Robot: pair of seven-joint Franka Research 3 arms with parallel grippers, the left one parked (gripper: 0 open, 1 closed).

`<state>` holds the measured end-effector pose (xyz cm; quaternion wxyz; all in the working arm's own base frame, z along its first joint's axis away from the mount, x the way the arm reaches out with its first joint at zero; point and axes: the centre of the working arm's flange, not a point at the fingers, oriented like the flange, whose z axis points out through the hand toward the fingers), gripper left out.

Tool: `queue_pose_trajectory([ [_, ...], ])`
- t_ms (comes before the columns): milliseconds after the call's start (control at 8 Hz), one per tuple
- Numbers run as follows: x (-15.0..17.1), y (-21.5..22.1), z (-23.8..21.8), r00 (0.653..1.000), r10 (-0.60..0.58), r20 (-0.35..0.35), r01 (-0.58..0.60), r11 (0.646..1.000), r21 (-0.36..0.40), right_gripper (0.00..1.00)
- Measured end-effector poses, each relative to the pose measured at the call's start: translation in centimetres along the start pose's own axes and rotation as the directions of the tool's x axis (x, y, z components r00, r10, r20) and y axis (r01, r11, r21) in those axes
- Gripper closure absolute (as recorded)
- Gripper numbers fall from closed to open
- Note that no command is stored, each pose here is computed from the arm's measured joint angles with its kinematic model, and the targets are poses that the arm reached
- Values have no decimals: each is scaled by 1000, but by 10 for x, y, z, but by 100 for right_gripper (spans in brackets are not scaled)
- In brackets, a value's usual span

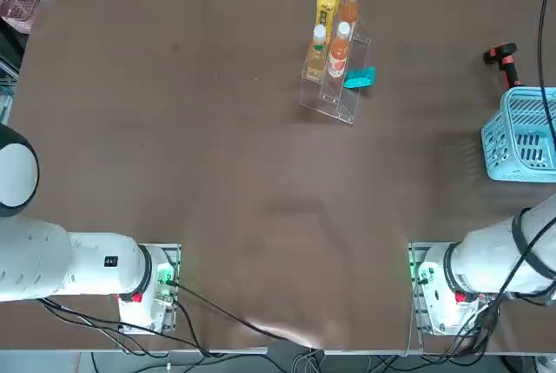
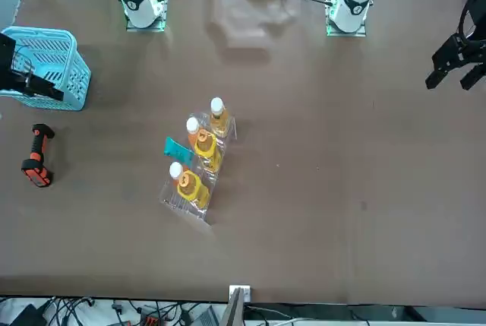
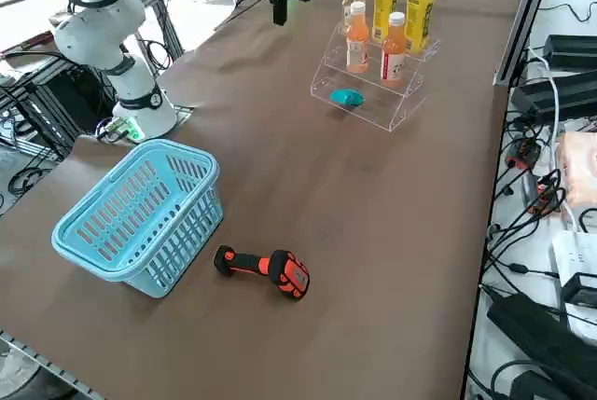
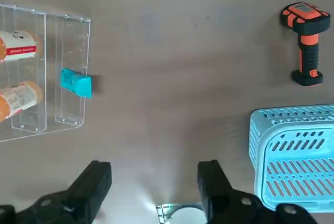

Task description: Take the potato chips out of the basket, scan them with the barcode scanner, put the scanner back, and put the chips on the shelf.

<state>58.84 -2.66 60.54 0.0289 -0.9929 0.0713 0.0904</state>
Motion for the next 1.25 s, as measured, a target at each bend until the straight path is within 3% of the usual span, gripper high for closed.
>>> queue_pose_trajectory([
  [375, -15, -21, -1, 999, -42, -14, 42, 999, -1, 0],
  [1250, -11, -22, 5, 999, -42, -14, 42, 999, -1, 0],
])
